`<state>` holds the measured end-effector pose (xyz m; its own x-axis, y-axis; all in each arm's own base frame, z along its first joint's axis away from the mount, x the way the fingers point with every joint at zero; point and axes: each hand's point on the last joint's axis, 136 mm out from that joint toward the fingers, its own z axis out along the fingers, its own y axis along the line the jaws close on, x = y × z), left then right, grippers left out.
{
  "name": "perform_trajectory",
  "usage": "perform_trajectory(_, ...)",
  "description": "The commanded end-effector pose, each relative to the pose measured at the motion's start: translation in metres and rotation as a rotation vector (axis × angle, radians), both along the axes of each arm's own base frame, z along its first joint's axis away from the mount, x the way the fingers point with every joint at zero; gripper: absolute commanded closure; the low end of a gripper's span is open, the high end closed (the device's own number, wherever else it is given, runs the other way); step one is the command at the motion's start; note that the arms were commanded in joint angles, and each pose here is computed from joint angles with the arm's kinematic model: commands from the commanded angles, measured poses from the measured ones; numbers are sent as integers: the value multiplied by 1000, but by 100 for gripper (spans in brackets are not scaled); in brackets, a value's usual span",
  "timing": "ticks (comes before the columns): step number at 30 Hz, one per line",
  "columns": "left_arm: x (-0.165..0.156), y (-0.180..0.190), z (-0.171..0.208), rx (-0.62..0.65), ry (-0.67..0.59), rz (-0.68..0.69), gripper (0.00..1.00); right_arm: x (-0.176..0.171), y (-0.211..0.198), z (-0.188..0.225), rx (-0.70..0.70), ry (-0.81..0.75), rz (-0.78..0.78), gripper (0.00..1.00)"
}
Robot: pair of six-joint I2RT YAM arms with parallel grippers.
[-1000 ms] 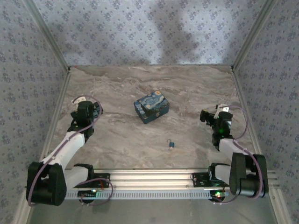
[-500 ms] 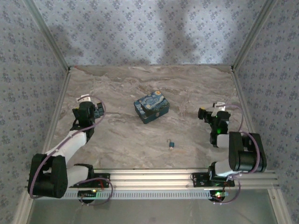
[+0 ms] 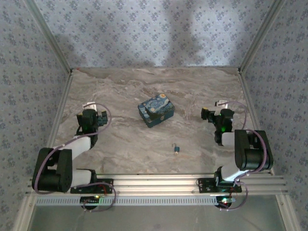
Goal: Unlock a padlock with a key
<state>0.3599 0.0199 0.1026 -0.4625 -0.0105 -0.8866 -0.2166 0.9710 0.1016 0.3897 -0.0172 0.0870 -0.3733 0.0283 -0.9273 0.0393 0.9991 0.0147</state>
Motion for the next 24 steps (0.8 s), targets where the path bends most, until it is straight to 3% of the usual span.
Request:
perform_trajectory(1,12,-5,15,3,-93,-46,2,1,-2,-3,-25,18,-8,0)
perform_trajectory(8,20,-12,18,15,-140,-94,2,1,-2,-3,-27,19,-8,0)
perform_trajectory(16,18,-2,-3,-26,-215,-92,2,1,-2,-3,-30,18,-9,0)
perform_trajectory(20,19,-5,-3,-29,-209,-113,2,1,-2,-3,-30,18,-10,0)
perform_trajectory(24,34,-4,-9,-33,-124,-109,2,1,-2,-3,-29,18,-10,0)
